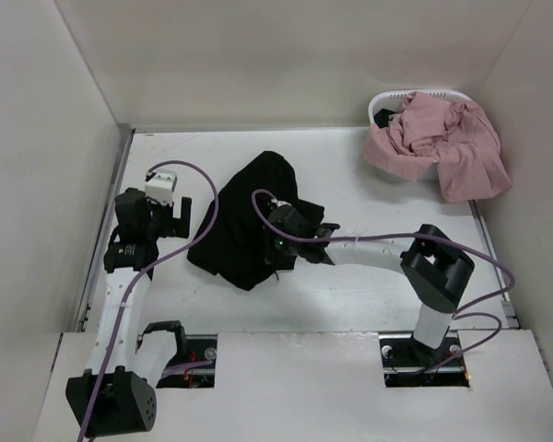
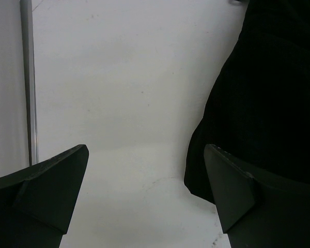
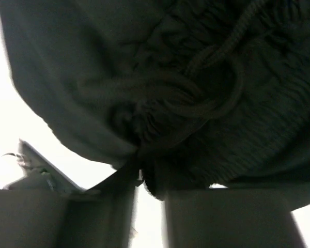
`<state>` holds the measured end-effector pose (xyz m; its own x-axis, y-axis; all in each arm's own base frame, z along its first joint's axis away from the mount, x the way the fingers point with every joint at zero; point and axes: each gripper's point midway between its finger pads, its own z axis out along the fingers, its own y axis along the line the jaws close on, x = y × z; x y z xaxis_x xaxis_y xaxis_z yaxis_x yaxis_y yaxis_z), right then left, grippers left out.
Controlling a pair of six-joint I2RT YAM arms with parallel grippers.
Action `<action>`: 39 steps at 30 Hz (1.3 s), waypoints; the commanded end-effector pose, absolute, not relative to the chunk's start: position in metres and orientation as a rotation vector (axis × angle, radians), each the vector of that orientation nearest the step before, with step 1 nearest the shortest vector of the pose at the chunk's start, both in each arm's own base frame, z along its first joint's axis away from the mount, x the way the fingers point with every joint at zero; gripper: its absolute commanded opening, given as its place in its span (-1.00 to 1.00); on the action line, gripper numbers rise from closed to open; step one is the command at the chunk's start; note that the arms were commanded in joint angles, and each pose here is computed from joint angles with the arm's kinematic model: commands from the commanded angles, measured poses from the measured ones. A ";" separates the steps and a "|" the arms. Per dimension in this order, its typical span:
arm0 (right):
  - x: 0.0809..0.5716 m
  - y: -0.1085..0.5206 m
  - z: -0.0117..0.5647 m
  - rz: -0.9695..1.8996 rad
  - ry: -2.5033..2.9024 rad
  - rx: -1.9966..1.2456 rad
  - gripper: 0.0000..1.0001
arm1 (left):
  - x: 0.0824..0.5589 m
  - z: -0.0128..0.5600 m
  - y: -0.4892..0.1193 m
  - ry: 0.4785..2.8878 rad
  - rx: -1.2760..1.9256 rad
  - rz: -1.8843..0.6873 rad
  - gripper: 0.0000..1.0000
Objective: Fold and stack the trousers
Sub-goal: Flatten the trousers out
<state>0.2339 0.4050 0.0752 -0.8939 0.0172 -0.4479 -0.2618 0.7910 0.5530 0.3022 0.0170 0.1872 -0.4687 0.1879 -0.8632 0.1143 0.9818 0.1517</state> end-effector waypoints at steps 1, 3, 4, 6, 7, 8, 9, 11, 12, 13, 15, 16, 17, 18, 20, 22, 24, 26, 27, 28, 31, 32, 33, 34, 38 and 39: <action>0.253 0.424 0.165 1.100 2.316 -0.144 -0.92 | 0.301 0.194 0.016 2.039 0.226 0.098 1.00; 0.268 0.402 0.217 1.123 2.187 -0.090 -1.00 | 0.302 0.197 0.014 2.031 0.240 0.092 1.00; 0.277 0.385 0.246 1.120 2.112 -0.050 -1.00 | 0.303 0.198 0.011 2.028 0.259 0.083 1.00; 0.287 0.341 0.302 1.090 1.968 0.028 -1.00 | 0.304 0.198 -0.004 2.026 0.337 0.046 1.00; 0.290 0.315 0.324 1.058 1.909 0.066 -1.00 | 0.304 0.197 -0.016 2.027 0.404 0.016 1.00; 0.292 0.291 0.340 1.024 1.870 0.101 -1.00 | 0.303 0.195 -0.031 2.030 0.474 -0.019 1.00; 0.291 0.270 0.353 0.995 1.840 0.125 -1.00 | 0.302 0.194 -0.046 2.028 0.547 -0.049 1.00; 0.288 0.233 0.367 0.932 1.809 0.160 -1.00 | 0.299 0.190 -0.081 2.014 0.691 -0.107 1.00; 0.286 0.217 0.371 0.897 1.801 0.170 -1.00 | 0.298 0.189 -0.097 2.005 0.752 -0.133 1.00; 0.284 0.202 0.371 0.856 1.800 0.182 -1.00 | 0.296 0.186 -0.113 1.992 0.810 -0.161 1.00; 0.281 0.174 0.370 0.781 1.803 0.216 -1.00 | 0.290 0.180 -0.145 1.978 0.925 -0.216 1.00; 0.279 0.155 0.370 0.728 1.801 0.251 -1.00 | 0.286 0.175 -0.159 1.973 0.982 -0.237 1.00; 0.276 0.140 0.372 0.691 1.792 0.276 -1.00 | 0.282 0.171 -0.173 1.967 1.038 -0.253 1.00; 0.274 0.129 0.374 0.662 1.784 0.296 -1.00 | 0.278 0.165 -0.185 1.964 1.084 -0.262 1.00; 0.267 0.104 0.378 0.600 1.760 0.336 -0.99 | 0.270 0.154 -0.205 1.951 1.177 -0.275 1.00; 0.260 0.081 0.383 0.535 1.739 0.369 -0.98 | 0.263 0.140 -0.215 1.942 1.260 -0.269 1.00; 0.255 0.062 0.386 0.483 1.726 0.401 -0.97 | 0.257 0.122 -0.217 1.937 1.337 -0.243 1.00; 0.250 0.052 0.388 0.448 1.719 0.408 -0.97 | 0.250 0.103 -0.211 1.947 1.404 -0.204 1.00; 0.249 0.050 0.388 0.444 1.721 0.407 -0.96 | 0.245 0.091 -0.206 1.953 1.446 -0.187 1.00; 0.249 0.050 0.388 0.446 1.721 0.401 -0.95 | 0.239 0.079 -0.202 1.961 1.490 -0.171 1.00; 0.252 0.050 0.383 0.450 1.734 0.399 -0.95 | 0.220 0.040 -0.193 1.975 1.623 -0.126 1.00; 0.254 0.050 0.382 0.450 1.735 0.402 -0.95 | 0.219 0.030 -0.191 1.980 1.634 -0.102 0.99; 0.256 0.050 0.382 0.452 1.733 0.402 -0.95 | 0.220 0.022 -0.188 1.993 1.634 -0.072 0.85; 0.259 0.052 0.383 0.458 1.731 0.397 -0.95 | 0.223 0.017 -0.187 2.006 1.625 -0.045 0.61; 0.272 0.060 0.399 0.493 1.694 0.361 -0.94 | 0.263 0.030 -0.169 2.085 1.407 0.063 -0.76; 0.276 0.063 0.402 0.505 1.692 0.348 -0.94 | 0.280 0.044 -0.158 2.090 1.321 0.097 -0.89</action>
